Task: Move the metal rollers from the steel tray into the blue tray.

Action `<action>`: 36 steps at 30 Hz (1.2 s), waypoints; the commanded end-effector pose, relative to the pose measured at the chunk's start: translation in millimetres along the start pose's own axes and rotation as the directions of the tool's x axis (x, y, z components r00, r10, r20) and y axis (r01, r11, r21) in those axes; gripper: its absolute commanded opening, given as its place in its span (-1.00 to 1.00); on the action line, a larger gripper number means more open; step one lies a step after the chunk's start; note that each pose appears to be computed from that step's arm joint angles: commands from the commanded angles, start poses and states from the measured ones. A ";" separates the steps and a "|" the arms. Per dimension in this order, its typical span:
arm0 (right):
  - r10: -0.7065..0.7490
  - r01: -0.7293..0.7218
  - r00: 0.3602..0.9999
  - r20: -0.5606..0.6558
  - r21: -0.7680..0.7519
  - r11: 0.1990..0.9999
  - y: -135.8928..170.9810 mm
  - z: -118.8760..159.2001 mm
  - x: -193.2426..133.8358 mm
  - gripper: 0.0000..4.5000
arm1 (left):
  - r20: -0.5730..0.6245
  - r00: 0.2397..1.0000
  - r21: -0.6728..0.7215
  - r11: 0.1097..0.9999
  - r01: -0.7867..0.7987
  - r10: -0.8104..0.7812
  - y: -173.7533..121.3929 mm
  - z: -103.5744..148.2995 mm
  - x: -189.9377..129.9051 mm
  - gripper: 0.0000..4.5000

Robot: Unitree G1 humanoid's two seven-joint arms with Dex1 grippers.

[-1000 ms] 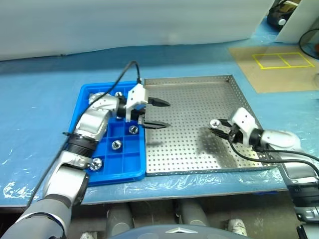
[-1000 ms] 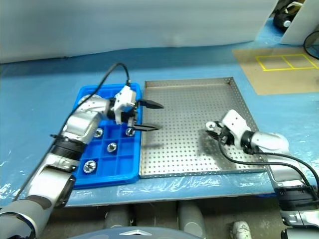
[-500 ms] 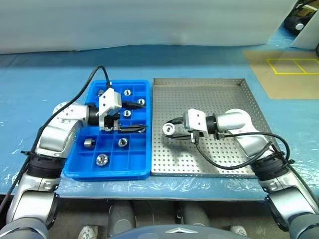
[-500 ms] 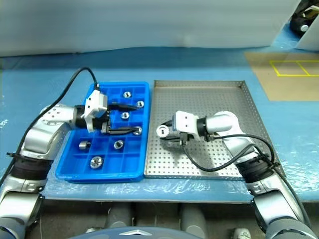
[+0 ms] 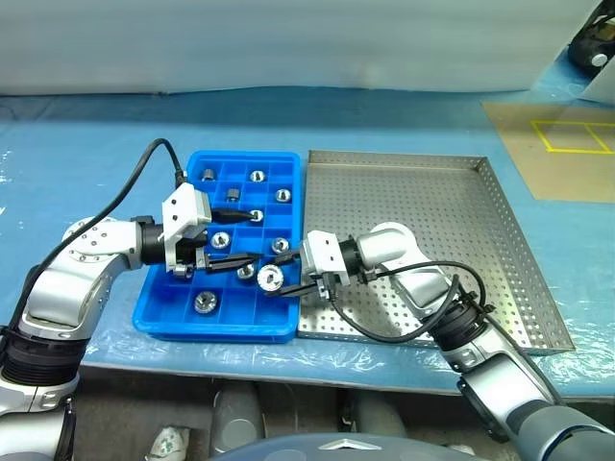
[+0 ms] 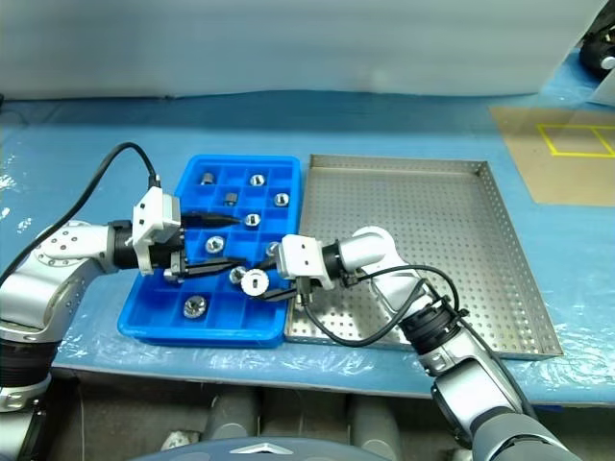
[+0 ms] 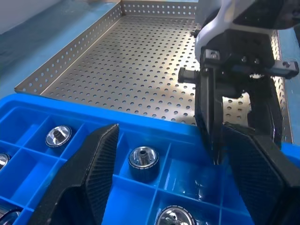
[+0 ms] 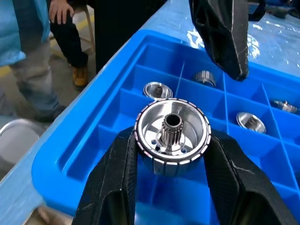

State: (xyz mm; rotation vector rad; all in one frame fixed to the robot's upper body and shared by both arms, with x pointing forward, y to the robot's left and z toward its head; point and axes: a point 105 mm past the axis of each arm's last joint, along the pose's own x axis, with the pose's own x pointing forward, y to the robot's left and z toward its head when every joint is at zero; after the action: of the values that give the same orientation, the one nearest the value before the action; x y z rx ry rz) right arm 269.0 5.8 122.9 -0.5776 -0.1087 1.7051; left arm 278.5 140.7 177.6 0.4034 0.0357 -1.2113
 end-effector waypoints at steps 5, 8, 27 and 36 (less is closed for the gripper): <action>0.039 -0.040 0.999 0.018 0.042 0.998 2.4 4.5 3.5 -0.28 | 0.015 1.000 0.028 0.999 -0.016 0.016 -4.5 11.1 -3.4 0.64; 0.053 -0.054 0.998 0.014 0.083 0.995 4.7 2.1 2.8 -0.28 | 0.014 1.000 0.029 0.999 -0.020 0.020 -3.9 10.7 -2.6 0.64; 0.011 -0.005 0.998 -0.067 0.087 0.996 -6.1 -10.4 -15.2 0.76 | 0.029 1.000 0.057 0.998 -0.011 0.009 5.7 12.1 4.9 0.64; -0.326 0.330 0.937 -0.127 0.010 0.944 -71.3 -4.9 -83.1 0.76 | 0.043 0.998 0.074 0.996 -0.056 0.053 26.9 12.2 4.9 0.64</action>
State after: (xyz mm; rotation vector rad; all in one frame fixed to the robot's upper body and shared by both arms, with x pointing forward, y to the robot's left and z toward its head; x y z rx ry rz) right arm 332.3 -46.6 147.7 -0.5907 0.0030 1.4210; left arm 298.6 139.4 186.8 0.4215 -0.0133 -1.1815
